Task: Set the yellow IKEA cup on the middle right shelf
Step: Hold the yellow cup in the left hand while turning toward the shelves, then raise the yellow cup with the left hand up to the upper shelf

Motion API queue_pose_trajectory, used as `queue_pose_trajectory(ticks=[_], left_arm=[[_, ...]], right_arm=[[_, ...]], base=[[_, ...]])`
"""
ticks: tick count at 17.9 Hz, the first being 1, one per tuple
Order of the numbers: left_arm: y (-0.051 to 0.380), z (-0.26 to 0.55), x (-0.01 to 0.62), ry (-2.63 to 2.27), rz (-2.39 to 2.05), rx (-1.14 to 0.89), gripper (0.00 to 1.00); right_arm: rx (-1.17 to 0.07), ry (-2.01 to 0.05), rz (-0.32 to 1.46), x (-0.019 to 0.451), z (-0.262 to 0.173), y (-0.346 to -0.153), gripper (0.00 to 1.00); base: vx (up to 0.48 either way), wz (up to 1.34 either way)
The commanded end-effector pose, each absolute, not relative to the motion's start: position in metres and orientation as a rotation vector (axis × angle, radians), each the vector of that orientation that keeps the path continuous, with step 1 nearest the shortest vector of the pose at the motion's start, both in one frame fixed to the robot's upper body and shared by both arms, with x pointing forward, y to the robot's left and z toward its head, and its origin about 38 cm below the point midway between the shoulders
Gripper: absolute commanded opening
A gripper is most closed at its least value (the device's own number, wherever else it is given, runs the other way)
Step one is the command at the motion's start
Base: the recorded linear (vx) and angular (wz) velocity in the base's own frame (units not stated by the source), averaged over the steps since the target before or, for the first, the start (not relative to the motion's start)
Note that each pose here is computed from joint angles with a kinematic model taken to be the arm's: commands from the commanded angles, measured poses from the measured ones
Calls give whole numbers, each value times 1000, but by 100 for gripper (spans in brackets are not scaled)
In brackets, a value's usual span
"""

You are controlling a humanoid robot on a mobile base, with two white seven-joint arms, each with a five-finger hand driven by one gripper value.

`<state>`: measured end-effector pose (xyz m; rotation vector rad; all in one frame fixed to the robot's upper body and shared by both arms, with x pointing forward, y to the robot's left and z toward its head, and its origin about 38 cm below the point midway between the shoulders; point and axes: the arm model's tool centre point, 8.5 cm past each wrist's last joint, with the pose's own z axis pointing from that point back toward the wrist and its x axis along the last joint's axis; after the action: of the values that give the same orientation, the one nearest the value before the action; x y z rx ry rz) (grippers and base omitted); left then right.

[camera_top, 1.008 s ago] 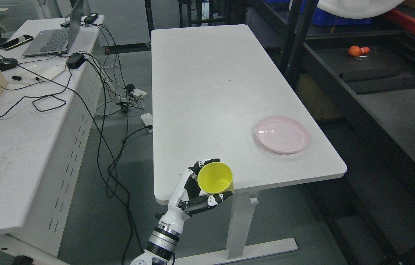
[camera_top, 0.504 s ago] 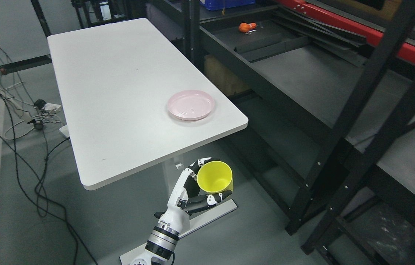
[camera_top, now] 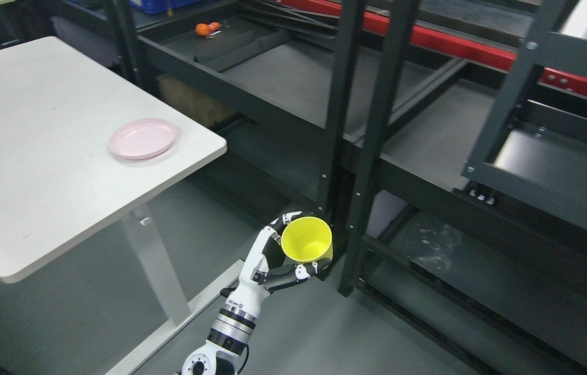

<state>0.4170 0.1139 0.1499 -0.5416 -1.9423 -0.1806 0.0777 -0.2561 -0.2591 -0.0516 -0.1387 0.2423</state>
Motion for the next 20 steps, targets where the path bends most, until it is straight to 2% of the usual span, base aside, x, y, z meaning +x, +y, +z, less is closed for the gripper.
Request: queue_pose_trajectory(ticks=[1, 12, 20], left_arm=[[116, 171, 430, -1988, -218, -532, 0], [115, 192, 442, -2022, -237, -529, 0], [116, 203, 449, -2038, -244, -523, 0]], right_arm=[[-68, -131, 243, 74, -259, -267, 99], [-67, -131, 243, 74, -259, -267, 99], [-68, -131, 243, 74, -259, -267, 99]], base=[[-248, -792], [-143, -779], [52, -67]])
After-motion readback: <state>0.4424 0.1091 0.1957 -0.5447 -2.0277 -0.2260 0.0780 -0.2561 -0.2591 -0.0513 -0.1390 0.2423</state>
